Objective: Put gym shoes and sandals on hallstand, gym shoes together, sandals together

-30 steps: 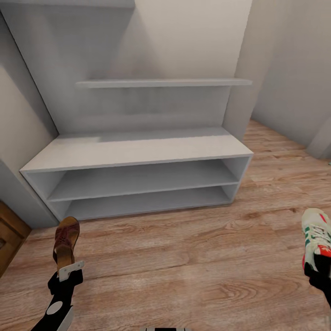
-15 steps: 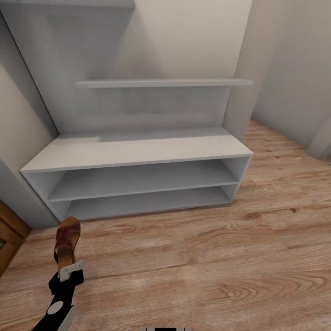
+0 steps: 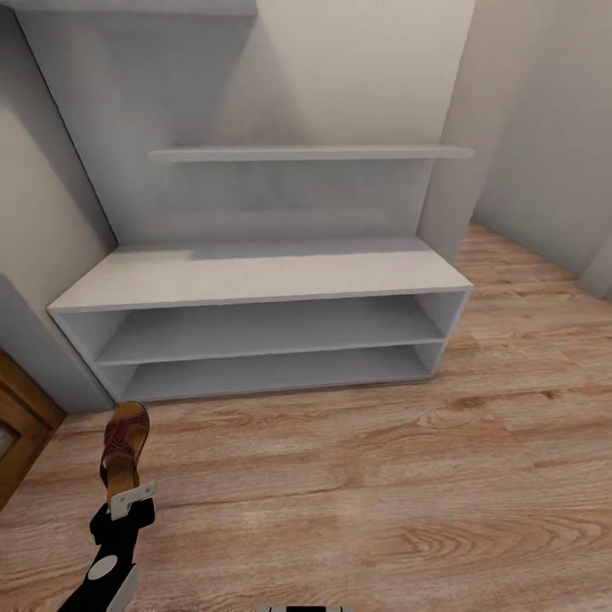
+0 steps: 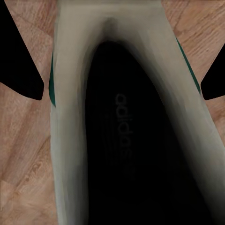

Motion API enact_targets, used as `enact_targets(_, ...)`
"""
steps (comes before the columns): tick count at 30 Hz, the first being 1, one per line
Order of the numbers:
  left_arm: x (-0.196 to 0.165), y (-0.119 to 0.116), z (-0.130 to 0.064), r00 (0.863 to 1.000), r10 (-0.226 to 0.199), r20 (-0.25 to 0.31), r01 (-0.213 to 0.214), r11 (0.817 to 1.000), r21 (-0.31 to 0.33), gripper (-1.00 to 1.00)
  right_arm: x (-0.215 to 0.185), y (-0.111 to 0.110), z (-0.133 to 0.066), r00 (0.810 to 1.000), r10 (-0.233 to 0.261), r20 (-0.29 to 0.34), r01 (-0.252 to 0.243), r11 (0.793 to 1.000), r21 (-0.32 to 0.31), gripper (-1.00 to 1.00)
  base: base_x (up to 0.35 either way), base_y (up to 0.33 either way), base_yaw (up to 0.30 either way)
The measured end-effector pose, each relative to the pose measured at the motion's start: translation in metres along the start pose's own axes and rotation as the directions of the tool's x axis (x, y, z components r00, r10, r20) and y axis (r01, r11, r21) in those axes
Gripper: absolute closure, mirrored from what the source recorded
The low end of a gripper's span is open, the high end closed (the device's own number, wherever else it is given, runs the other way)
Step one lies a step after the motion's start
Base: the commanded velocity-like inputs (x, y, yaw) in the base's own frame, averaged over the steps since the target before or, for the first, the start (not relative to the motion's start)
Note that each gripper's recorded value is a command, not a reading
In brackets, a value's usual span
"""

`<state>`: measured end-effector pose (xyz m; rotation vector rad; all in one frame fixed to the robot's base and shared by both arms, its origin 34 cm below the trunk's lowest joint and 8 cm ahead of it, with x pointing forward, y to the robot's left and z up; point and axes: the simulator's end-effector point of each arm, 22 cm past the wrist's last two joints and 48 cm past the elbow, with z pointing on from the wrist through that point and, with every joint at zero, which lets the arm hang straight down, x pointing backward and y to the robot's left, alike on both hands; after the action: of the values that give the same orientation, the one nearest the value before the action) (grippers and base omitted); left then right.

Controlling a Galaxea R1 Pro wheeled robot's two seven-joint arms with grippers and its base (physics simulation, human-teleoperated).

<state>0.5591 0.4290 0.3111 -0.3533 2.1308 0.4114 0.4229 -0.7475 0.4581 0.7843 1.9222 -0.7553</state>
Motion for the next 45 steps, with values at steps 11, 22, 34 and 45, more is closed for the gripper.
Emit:
enact_targets(11, -0.026, -0.042, 0.027, 0.978, 0.075, -0.193, -0.066, 0.996, 0.055, 1.0, 0.0, -0.001, 0.0, 1.0, 0.001, -0.001, -0.001, 1.0, 0.003, 1.0, -0.001, -0.003, 0.021)
enact_targets(22, -0.151, -0.122, 0.053, 0.978, 0.154, -0.141, -0.131, 0.979, 0.158, 1.0, 0.001, -0.001, 0.0, 1.0, 0.0, -0.001, 0.0, 1.0, 0.003, 1.0, 0.0, 0.0, 0.0)
enact_targets(34, -0.141, -0.118, 0.065, 0.981, 0.141, -0.133, -0.121, 0.982, 0.148, 1.0, 0.023, -0.001, 0.006, 1.0, -0.005, -0.006, 0.005, 1.0, 0.004, 1.0, 0.0, 0.0, 0.027)
enact_targets(45, -0.133, -0.125, 0.084, 0.979, 0.15, -0.141, -0.129, 0.981, 0.146, 1.0, 0.046, -0.002, 0.012, 0.999, -0.04, -0.034, 0.041, 0.999, 0.014, 1.0, 0.0, 0.0, 0.009)
